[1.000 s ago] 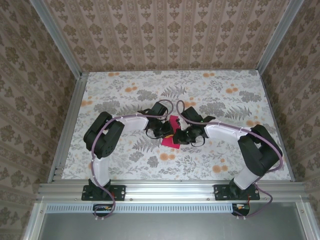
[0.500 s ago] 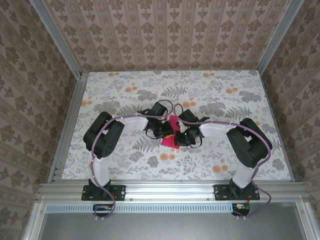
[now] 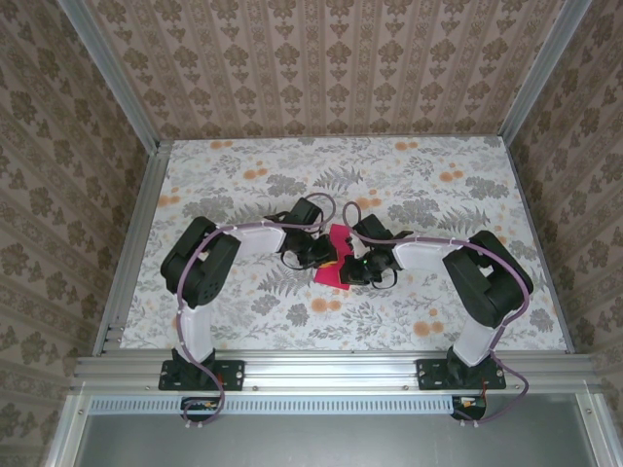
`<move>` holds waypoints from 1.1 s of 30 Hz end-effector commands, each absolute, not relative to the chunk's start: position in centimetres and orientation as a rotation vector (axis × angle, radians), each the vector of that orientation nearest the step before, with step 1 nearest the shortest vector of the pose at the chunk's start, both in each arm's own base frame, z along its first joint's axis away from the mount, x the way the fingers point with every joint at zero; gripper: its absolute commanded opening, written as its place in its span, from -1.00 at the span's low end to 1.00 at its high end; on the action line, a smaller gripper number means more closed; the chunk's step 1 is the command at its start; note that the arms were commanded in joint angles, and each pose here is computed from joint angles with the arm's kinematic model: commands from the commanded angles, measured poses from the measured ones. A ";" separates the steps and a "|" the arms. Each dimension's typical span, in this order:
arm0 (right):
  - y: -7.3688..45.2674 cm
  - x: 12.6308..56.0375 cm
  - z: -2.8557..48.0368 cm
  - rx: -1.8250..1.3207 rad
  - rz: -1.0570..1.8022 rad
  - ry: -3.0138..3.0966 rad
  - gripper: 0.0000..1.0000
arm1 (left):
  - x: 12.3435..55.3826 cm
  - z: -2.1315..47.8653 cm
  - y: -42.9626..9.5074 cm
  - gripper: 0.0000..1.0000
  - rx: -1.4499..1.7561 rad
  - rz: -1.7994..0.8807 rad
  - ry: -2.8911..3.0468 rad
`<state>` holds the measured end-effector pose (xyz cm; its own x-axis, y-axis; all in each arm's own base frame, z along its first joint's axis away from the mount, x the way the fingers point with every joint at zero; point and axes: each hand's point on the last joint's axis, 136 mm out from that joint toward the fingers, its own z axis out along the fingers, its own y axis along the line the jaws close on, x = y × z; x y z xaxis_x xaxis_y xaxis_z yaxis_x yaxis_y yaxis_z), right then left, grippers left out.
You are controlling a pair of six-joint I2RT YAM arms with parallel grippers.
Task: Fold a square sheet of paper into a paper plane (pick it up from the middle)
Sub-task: Fold the triangle a second time at the center of the table.
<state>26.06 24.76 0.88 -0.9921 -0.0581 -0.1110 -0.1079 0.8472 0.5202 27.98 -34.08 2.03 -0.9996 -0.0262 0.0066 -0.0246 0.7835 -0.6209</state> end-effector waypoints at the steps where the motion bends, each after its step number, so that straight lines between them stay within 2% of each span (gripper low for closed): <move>1: 20.3 21.1 -4.0 -0.067 0.560 3.189 -0.79 | 29.2 -0.3 -31.1 -0.70 -0.085 -0.883 3.000; 11: 20.0 20.9 -4.2 -0.062 0.539 3.202 -0.79 | 32.4 -0.2 -30.0 -0.70 -0.084 -0.887 2.966; 22: 20.1 21.0 -4.1 -0.056 0.549 3.197 -0.79 | 36.1 3.4 -29.6 -0.69 -0.045 -0.913 2.842; 26: 20.1 21.0 -4.1 -0.049 0.554 3.198 -0.79 | 35.2 5.1 -29.8 -0.69 -0.007 -0.956 2.798; 33: 20.5 20.9 -4.1 -0.036 0.591 3.192 -0.82 | 30.4 6.1 -32.8 -0.70 0.122 -1.052 2.793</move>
